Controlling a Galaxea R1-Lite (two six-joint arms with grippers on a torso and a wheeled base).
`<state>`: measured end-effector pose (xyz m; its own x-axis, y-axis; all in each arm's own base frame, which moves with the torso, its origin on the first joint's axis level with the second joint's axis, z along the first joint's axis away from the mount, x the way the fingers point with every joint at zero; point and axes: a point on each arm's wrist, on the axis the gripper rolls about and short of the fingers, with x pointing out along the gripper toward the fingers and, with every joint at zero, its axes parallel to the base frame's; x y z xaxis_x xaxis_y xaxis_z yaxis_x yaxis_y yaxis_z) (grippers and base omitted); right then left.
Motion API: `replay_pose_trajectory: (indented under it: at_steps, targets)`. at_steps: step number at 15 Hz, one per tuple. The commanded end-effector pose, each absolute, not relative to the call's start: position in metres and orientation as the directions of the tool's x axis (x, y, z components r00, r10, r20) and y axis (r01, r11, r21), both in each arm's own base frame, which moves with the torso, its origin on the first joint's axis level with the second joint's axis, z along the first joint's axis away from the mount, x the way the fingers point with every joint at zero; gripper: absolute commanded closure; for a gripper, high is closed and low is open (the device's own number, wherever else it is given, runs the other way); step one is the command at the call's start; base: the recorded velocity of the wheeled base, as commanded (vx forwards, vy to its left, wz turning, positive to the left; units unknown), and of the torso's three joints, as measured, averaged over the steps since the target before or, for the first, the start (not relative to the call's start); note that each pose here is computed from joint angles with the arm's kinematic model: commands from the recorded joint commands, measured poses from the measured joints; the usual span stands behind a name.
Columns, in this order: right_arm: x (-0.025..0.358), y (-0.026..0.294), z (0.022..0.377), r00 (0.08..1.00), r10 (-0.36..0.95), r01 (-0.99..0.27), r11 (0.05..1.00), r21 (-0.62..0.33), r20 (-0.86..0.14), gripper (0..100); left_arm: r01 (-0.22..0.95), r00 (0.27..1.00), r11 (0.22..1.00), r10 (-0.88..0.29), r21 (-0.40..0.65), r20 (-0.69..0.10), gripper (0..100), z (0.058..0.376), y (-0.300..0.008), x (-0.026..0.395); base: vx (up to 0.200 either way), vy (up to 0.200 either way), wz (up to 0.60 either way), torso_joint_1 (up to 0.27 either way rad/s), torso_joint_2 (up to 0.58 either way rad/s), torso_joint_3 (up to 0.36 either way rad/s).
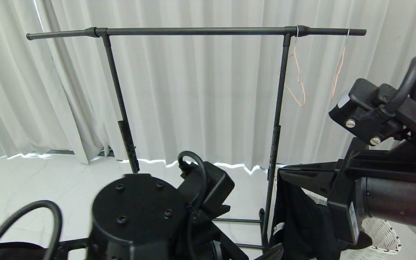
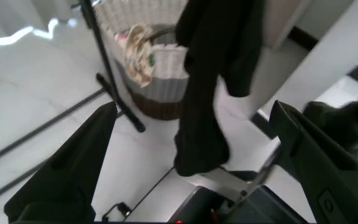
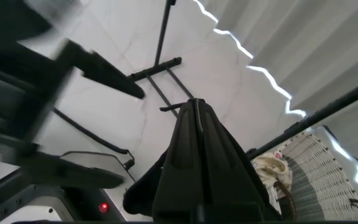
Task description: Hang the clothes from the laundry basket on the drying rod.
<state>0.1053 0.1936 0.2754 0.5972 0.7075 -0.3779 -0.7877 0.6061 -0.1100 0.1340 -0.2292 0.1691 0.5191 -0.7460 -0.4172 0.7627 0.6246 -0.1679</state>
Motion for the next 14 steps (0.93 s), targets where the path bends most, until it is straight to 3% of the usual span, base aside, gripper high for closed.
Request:
replay_pose_trajectory:
  at_steps: [1,8,14]
  targets:
    - [0.102,0.192,0.279,0.592,0.719,-0.794,0.599,-0.108,-0.365,100,0.727,0.526,0.67,-0.683,-0.148,-0.507,0,0.138,-0.244,0.148,0.0,0.0,0.0,0.0,0.0,0.0]
    - [0.093,0.181,0.286,0.587,0.738,-0.8,0.591,-0.103,-0.333,100,0.69,0.536,0.717,-0.601,-0.101,-0.593,0,0.101,-0.256,0.16,0.0,0.0,0.0,0.0,0.0,0.0]
    - [0.092,0.178,0.287,0.588,0.74,-0.8,0.591,-0.102,-0.327,100,0.68,0.547,0.728,-0.583,-0.086,-0.601,0,0.098,-0.256,0.16,0.0,0.0,0.0,0.0,0.0,0.0]
